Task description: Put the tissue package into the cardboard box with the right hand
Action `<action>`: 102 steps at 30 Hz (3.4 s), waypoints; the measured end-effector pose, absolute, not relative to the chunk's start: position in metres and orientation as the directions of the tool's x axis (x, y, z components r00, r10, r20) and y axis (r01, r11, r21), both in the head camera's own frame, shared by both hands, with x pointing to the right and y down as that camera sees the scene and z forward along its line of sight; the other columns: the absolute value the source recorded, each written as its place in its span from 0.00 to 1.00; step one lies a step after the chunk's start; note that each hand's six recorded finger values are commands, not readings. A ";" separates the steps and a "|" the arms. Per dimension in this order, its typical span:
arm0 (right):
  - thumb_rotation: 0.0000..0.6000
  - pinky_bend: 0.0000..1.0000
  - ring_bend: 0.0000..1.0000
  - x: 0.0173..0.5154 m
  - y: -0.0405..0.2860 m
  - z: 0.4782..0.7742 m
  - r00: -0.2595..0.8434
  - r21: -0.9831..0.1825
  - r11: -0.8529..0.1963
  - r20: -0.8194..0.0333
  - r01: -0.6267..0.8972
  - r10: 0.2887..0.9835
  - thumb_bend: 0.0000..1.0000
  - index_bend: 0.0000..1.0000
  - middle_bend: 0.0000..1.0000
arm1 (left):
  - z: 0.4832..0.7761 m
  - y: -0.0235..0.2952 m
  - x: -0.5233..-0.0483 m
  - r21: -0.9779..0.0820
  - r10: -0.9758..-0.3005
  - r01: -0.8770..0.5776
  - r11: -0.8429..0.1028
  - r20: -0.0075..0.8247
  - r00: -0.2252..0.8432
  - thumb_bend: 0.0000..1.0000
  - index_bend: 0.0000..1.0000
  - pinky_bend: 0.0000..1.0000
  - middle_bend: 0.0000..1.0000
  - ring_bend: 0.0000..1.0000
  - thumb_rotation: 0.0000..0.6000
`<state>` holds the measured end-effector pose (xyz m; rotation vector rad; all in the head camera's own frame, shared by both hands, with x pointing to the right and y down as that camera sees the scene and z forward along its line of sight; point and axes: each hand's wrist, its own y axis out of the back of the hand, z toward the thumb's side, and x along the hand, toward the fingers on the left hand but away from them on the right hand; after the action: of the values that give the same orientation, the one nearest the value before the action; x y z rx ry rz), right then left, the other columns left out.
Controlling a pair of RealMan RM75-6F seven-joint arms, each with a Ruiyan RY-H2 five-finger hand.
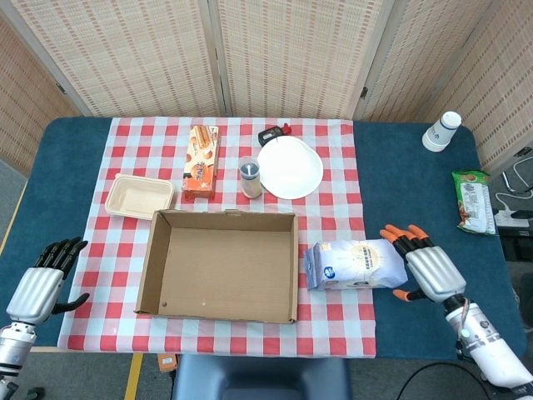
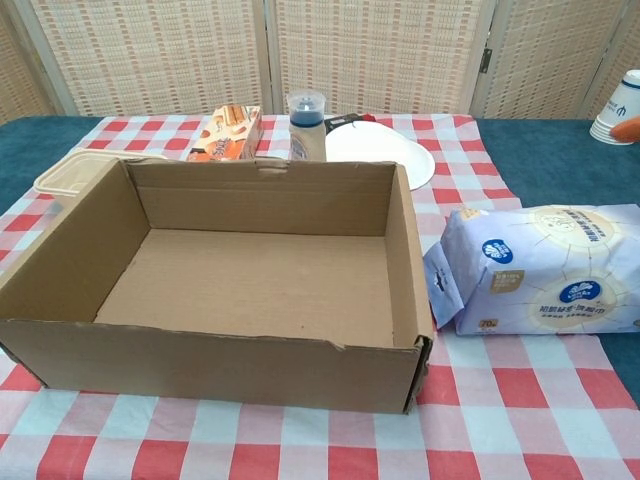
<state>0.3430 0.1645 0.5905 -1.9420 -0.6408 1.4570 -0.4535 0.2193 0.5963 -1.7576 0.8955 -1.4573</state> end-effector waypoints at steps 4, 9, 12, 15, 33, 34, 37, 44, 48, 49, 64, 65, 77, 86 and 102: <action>1.00 0.00 0.00 0.331 0.157 0.602 0.270 -0.699 -0.714 -0.693 -0.027 0.668 0.00 0.00 0.00 | 0.595 0.219 -0.455 -0.838 -0.842 -0.098 -0.536 0.522 0.138 0.20 0.00 0.07 0.00 0.00 1.00; 1.00 0.00 0.00 0.314 0.153 0.618 0.279 -0.670 -0.740 -0.721 -0.047 0.635 0.00 0.00 0.00 | 0.595 0.218 -0.456 -0.836 -0.841 -0.106 -0.538 0.523 0.140 0.20 0.00 0.07 0.00 0.00 1.00; 1.00 0.00 0.00 0.308 0.151 0.626 0.283 -0.658 -0.751 -0.731 -0.051 0.621 0.00 0.00 0.00 | 0.594 0.217 -0.457 -0.836 -0.841 -0.112 -0.538 0.522 0.140 0.20 0.00 0.07 0.00 0.00 1.00; 1.00 0.00 0.00 0.304 0.151 0.635 0.282 -0.648 -0.760 -0.740 -0.056 0.610 0.00 0.00 0.00 | 0.594 0.217 -0.458 -0.835 -0.842 -0.119 -0.537 0.521 0.139 0.20 0.00 0.07 0.00 0.00 1.00; 1.00 0.00 0.00 0.291 0.153 0.668 0.282 -0.584 -0.808 -0.791 -0.081 0.543 0.00 0.00 0.00 | 0.594 0.215 -0.460 -0.832 -0.841 -0.129 -0.539 0.523 0.137 0.20 0.00 0.07 0.00 0.00 1.00; 1.00 0.00 0.00 0.291 0.153 0.668 0.283 -0.584 -0.808 -0.791 -0.083 0.543 0.00 0.00 0.00 | 0.594 0.215 -0.460 -0.832 -0.841 -0.129 -0.539 0.523 0.138 0.20 0.00 0.07 0.00 0.00 1.00; 1.00 0.00 0.00 0.290 0.153 0.670 0.284 -0.587 -0.805 -0.789 -0.085 0.545 0.00 0.00 0.00 | 0.593 0.216 -0.460 -0.833 -0.842 -0.129 -0.538 0.522 0.137 0.20 0.00 0.07 0.00 0.00 1.00; 1.00 0.07 0.01 0.289 0.152 0.673 0.281 -0.597 -0.798 -0.783 -0.086 0.555 0.00 0.07 0.01 | 0.593 0.216 -0.460 -0.834 -0.843 -0.131 -0.536 0.521 0.137 0.20 0.00 0.07 0.00 0.00 1.00; 1.00 0.22 0.09 0.288 0.150 0.674 0.282 -0.613 -0.785 -0.771 -0.089 0.571 0.00 0.22 0.10 | 0.593 0.215 -0.460 -0.834 -0.843 -0.134 -0.536 0.520 0.137 0.20 0.00 0.07 0.00 0.00 1.00; 1.00 0.25 0.11 0.287 0.150 0.674 0.282 -0.621 -0.779 -0.766 -0.090 0.578 0.00 0.24 0.12 | 0.592 0.215 -0.461 -0.834 -0.843 -0.135 -0.536 0.520 0.137 0.20 0.00 0.07 0.00 0.00 1.00; 1.00 0.40 0.26 0.287 0.148 0.674 0.278 -0.666 -0.739 -0.733 -0.102 0.621 0.03 0.45 0.28 | 0.592 0.215 -0.462 -0.833 -0.843 -0.137 -0.536 0.520 0.135 0.20 0.00 0.07 0.00 0.00 1.00; 1.00 0.40 0.26 0.288 0.148 0.673 0.278 -0.668 -0.737 -0.731 -0.101 0.624 0.03 0.45 0.28 | 0.592 0.215 -0.462 -0.833 -0.843 -0.136 -0.536 0.520 0.135 0.20 0.00 0.07 0.00 0.00 1.00; 1.00 0.40 0.26 0.294 0.135 0.615 0.279 -0.718 -0.687 -0.686 -0.114 0.672 0.03 0.44 0.28 | 0.595 0.214 -0.461 -0.832 -0.841 -0.131 -0.539 0.524 0.131 0.20 0.00 0.07 0.00 0.00 1.00; 1.00 0.40 0.26 0.280 0.108 0.518 0.305 -0.798 -0.590 -0.597 -0.126 0.742 0.03 0.44 0.28 | 0.604 0.215 -0.461 -0.820 -0.828 -0.116 -0.560 0.547 0.124 0.20 0.00 0.07 0.00 0.00 1.00; 1.00 0.41 0.27 0.122 0.077 0.490 0.557 -0.815 -0.578 -0.494 -0.030 0.668 0.03 0.42 0.28 | 0.601 0.212 -0.466 -0.836 -0.843 -0.115 -0.537 0.527 0.104 0.20 0.00 0.07 0.00 0.00 1.00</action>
<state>0.1224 0.0769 0.4900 -1.9642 -0.5140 1.0670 -0.4656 0.2119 0.6012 -1.7587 0.9399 -1.4850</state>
